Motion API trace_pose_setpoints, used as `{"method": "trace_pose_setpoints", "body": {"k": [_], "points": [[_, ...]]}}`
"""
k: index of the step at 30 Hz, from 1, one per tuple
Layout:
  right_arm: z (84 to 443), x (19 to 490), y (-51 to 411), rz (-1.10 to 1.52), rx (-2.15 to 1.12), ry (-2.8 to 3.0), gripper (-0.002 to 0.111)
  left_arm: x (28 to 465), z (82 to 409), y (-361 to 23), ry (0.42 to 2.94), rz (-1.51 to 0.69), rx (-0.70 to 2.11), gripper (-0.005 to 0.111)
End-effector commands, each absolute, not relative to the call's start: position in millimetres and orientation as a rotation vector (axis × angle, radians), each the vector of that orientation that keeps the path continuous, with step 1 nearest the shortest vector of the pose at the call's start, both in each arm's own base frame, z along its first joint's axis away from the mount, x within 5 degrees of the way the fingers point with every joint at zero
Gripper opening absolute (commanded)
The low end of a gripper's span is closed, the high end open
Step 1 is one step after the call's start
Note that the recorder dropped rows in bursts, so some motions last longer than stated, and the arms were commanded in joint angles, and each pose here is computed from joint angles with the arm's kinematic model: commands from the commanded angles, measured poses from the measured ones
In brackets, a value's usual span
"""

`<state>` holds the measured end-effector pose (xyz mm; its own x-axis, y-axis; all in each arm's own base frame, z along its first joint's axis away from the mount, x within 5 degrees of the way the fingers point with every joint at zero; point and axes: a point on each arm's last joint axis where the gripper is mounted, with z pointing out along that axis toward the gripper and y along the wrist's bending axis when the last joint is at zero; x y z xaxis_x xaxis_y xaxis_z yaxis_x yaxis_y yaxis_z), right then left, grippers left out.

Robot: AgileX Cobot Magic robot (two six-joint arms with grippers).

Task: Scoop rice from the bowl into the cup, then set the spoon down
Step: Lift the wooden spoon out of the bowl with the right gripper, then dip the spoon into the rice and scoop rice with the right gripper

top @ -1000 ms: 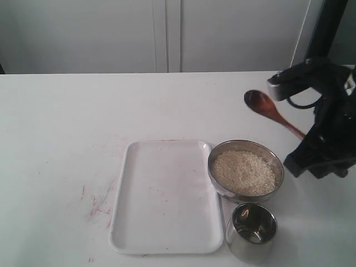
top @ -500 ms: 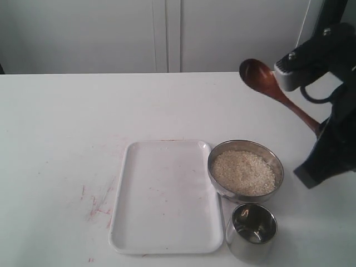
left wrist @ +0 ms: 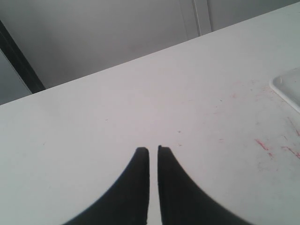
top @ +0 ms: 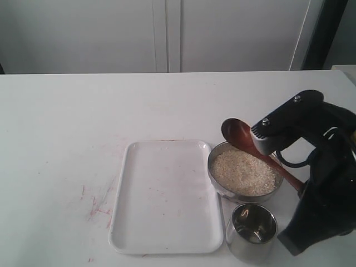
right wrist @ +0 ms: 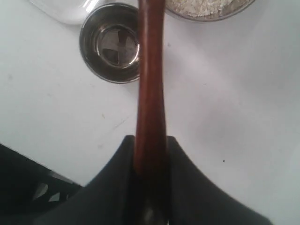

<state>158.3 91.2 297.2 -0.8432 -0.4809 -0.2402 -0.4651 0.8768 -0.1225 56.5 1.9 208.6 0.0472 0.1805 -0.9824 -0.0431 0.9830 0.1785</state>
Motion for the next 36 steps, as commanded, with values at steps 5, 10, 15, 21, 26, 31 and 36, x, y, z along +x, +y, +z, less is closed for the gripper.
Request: {"method": "trace_pose_setpoints", "body": {"k": [5, 10, 15, 21, 26, 31, 36], "points": [[297.0, 153.7, 94.3, -0.003, -0.622, 2.822, 0.000, 56.3, 211.2, 1.5, 1.504, 0.158, 0.108, 0.014], [305.9, 140.6, 96.6, 0.169, -0.581, 2.816, 0.000, 56.3, 211.2, 1.5, 1.504, 0.158, 0.108, 0.014], [320.8, 126.8, 85.8, 0.197, -0.566, 2.726, 0.000, 56.3, 211.2, 1.5, 1.504, 0.158, 0.108, 0.014], [324.0, 147.5, 59.1, -0.338, -0.675, 2.556, 0.000, 56.3, 211.2, 1.5, 1.504, 0.158, 0.108, 0.014], [322.2, 169.6, 53.3, -0.673, -0.803, 2.457, 0.000, 56.3, 211.2, 1.5, 1.504, 0.158, 0.108, 0.014], [306.2, 190.1, 61.4, -0.824, -0.921, 2.468, 0.000, 56.3, 211.2, 1.5, 1.504, 0.158, 0.108, 0.014], [285.8, 204.9, 71.3, -0.889, -1.040, 2.516, 0.000, 56.3, 211.2, 1.5, 1.504, 0.158, 0.108, 0.014]]}}
